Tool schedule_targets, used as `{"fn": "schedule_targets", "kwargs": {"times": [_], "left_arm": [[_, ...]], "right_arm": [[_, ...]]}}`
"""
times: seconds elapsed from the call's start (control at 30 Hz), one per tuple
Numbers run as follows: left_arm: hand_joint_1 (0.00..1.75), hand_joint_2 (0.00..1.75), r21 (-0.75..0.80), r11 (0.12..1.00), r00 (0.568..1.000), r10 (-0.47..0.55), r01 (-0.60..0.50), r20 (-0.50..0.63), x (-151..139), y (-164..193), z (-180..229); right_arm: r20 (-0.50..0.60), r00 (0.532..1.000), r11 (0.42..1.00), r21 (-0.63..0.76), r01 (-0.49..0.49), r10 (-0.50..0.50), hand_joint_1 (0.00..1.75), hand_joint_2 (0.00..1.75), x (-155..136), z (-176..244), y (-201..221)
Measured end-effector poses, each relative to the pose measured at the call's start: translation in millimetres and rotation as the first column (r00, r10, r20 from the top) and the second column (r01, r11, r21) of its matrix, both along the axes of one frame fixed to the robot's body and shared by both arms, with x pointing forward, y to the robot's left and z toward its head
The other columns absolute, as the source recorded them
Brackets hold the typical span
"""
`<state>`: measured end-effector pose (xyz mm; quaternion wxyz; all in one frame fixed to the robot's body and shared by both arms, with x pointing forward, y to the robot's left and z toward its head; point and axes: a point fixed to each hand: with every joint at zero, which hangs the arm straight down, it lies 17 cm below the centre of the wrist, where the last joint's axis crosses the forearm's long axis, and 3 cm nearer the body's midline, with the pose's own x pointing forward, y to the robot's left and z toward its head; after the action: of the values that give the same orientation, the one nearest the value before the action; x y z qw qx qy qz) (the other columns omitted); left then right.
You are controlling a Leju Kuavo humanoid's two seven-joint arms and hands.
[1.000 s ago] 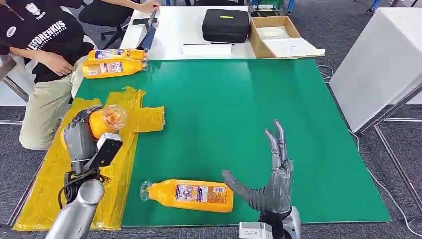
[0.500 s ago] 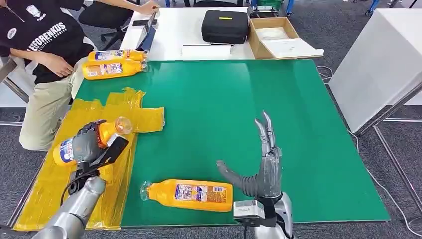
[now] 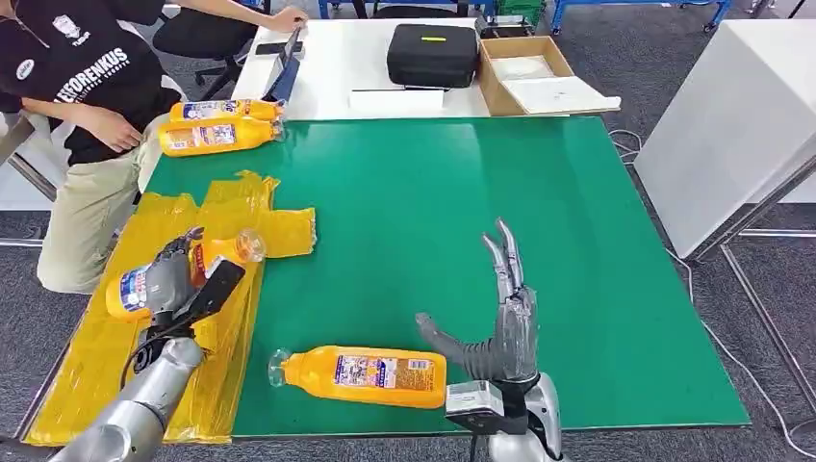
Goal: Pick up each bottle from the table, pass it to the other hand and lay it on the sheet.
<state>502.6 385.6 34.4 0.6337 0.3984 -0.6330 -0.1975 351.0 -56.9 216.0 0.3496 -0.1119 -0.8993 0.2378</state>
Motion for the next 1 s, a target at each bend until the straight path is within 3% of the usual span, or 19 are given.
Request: {"fn": "schedule_targets", "kwargs": {"times": [0.47, 0.8, 1.0], "left_arm": [[0.00, 1.75, -0.244, 0.968, 0.999, -0.047, 0.050, 0.016, 4.6, -7.0, -2.5], [0.00, 1.75, -0.484, 0.863, 0.989, -0.131, 0.145, 0.063, 14.8, -26.5, 8.2], [0.00, 1.75, -0.514, 0.844, 0.988, -0.146, 0.156, 0.060, 8.6, -38.8, 0.8]], "right_arm": [[-0.026, 1.000, 1.000, -0.010, 0.002, -0.003, 0.00, 1.75, 1.3, -10.7, 0.4], [-0.055, 0.998, 1.000, -0.018, -0.011, 0.010, 0.00, 1.75, 9.1, -15.5, 3.7], [-0.061, 0.998, 1.000, -0.017, -0.015, 0.014, 0.00, 1.75, 12.4, -13.6, 6.5]]}}
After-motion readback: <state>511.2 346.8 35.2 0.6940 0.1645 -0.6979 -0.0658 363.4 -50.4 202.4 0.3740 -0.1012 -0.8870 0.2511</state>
